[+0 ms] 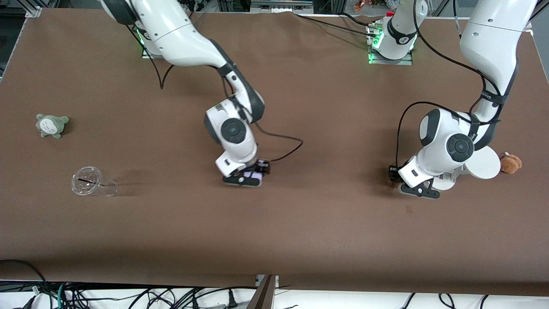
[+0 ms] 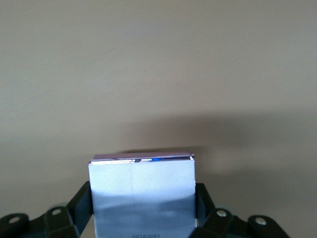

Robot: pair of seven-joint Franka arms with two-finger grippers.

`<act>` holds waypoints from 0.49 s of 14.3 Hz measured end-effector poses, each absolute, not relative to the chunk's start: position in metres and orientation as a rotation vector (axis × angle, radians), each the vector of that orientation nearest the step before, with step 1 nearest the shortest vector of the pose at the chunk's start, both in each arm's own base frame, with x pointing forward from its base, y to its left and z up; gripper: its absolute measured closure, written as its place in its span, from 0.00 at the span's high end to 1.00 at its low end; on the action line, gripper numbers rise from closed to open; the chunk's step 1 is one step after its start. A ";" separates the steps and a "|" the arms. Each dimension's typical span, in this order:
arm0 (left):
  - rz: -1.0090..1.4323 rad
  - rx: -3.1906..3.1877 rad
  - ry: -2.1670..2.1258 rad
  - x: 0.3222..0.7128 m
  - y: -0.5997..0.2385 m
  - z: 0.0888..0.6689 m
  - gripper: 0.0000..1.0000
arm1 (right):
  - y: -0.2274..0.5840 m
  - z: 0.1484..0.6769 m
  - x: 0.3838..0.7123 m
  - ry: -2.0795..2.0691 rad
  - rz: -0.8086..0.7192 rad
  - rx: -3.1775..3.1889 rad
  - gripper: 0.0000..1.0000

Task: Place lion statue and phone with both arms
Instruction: 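Grasp the HUAWEI phone box with the right gripper and lift it, then set the lion by the white lamp while the right gripper carries the box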

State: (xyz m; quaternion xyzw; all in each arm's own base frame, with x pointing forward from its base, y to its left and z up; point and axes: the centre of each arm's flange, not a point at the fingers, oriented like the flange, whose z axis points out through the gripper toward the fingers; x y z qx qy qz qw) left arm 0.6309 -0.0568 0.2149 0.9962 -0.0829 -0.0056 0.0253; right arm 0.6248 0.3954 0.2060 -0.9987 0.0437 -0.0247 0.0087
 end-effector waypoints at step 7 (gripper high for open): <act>-0.023 3.078 -0.261 0.630 -0.059 0.212 0.53 | 0.229 0.222 0.680 -0.023 0.128 -3.222 0.85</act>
